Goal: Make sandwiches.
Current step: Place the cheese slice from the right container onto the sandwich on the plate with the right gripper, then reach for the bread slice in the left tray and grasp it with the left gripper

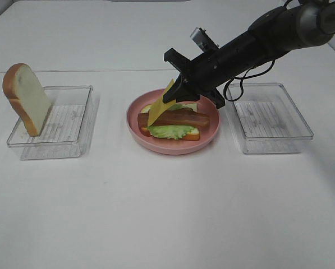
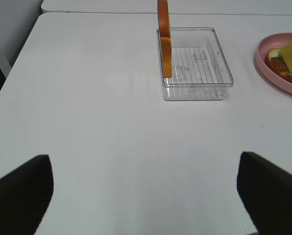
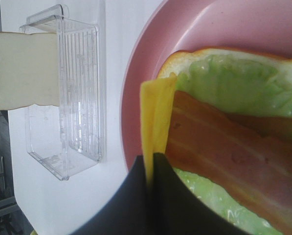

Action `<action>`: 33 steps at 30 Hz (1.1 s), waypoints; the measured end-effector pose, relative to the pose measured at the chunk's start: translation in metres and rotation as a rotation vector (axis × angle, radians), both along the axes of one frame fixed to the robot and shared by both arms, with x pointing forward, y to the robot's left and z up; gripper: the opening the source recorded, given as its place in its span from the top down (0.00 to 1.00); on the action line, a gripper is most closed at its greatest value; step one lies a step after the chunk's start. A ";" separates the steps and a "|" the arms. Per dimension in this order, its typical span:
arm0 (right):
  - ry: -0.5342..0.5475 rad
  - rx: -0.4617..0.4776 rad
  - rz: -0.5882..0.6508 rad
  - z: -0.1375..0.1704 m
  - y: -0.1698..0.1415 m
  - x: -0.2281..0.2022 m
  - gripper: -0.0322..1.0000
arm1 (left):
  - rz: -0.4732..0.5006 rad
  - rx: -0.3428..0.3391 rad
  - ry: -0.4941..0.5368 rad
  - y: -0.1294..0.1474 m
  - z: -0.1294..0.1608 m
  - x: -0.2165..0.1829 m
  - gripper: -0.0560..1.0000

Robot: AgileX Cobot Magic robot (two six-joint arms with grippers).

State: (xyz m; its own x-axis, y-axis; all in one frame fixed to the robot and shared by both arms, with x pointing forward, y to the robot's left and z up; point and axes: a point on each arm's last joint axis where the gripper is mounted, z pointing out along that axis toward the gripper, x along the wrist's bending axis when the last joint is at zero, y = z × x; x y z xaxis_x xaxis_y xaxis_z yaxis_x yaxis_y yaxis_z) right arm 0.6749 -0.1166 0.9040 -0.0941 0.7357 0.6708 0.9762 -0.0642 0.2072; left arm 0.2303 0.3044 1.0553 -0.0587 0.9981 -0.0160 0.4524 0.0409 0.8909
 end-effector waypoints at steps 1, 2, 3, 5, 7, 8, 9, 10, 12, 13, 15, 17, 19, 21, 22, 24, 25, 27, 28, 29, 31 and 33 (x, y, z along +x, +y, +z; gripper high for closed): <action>-0.002 -0.010 0.007 -0.001 0.000 0.000 0.94 | 0.000 0.000 0.000 0.000 0.000 0.000 0.06; -0.003 -0.016 0.010 -0.001 -0.001 0.000 0.94 | 0.000 0.000 0.000 0.000 0.000 0.000 0.06; -0.003 -0.016 0.010 -0.001 -0.001 0.000 0.94 | 0.000 0.000 0.000 0.000 0.000 0.000 0.06; -0.006 -0.023 0.015 -0.002 -0.001 -0.001 0.94 | 0.000 0.000 0.000 0.000 0.000 0.000 0.06; -0.007 -0.027 0.018 -0.002 -0.001 -0.001 0.94 | 0.000 0.000 0.000 0.000 0.000 0.000 0.06; -0.007 -0.027 0.018 -0.002 -0.001 -0.001 0.94 | 0.000 0.000 0.000 0.000 0.000 0.000 0.06; -0.007 -0.027 0.018 -0.002 -0.001 -0.001 0.94 | 0.000 0.000 0.000 0.000 0.000 0.000 0.06; -0.007 -0.028 0.019 -0.002 -0.001 -0.001 0.93 | 0.000 0.000 0.000 0.000 0.000 0.000 0.06; -0.009 -0.035 0.024 -0.002 -0.002 -0.001 0.85 | 0.000 0.000 0.000 0.000 0.000 0.000 0.06; -0.013 -0.050 0.034 -0.003 -0.003 -0.001 0.72 | 0.000 0.000 0.000 0.000 0.000 0.000 0.06; -0.015 -0.058 0.039 -0.004 -0.003 -0.001 0.65 | 0.000 0.000 0.000 0.000 0.000 0.000 0.06; -0.021 -0.077 0.051 -0.004 -0.004 -0.002 0.50 | 0.000 0.000 0.000 0.000 0.000 0.000 0.06; -0.025 -0.089 0.059 -0.004 -0.005 -0.002 0.42 | 0.000 0.000 0.000 0.000 0.000 0.000 0.06; -0.042 -0.117 0.079 -0.002 -0.007 -0.003 0.29 | 0.000 0.000 0.000 0.000 0.000 0.000 0.06; -0.066 -0.149 0.101 0.003 -0.009 -0.003 0.22 | 0.000 0.000 0.000 0.000 0.000 0.000 0.06; -0.099 -0.182 0.120 0.013 -0.011 -0.004 0.19 | 0.000 0.000 0.000 0.000 0.000 0.000 0.06; -0.128 -0.219 0.135 0.023 -0.014 -0.005 0.18 | 0.000 0.000 0.000 0.000 0.000 0.000 0.06; -0.142 -0.244 0.143 0.028 -0.016 -0.006 0.18 | 0.000 0.000 0.000 0.000 0.000 0.000 0.06; -0.165 -0.291 0.151 0.037 -0.021 -0.007 0.16 | 0.000 0.000 0.000 0.000 0.000 0.000 0.06; -0.165 -0.291 0.151 0.037 -0.021 -0.007 0.16 | 0.000 0.000 0.000 0.000 0.000 0.000 0.06; -0.175 -0.313 0.152 0.041 -0.023 -0.008 0.15 | 0.000 0.000 0.000 0.000 0.000 0.000 0.06; -0.212 -0.417 0.134 0.064 -0.033 -0.011 0.09 | 0.000 0.000 0.000 0.000 0.000 0.000 0.06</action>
State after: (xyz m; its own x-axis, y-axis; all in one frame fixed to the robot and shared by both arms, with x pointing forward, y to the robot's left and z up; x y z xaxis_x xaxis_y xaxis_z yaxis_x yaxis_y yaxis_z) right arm 0.6638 -0.1497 0.9678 -0.3091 0.9096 0.2775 0.9036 0.1898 0.3841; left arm 0.2303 0.3044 1.0553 -0.0587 0.9981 -0.0160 0.4524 0.0409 0.8909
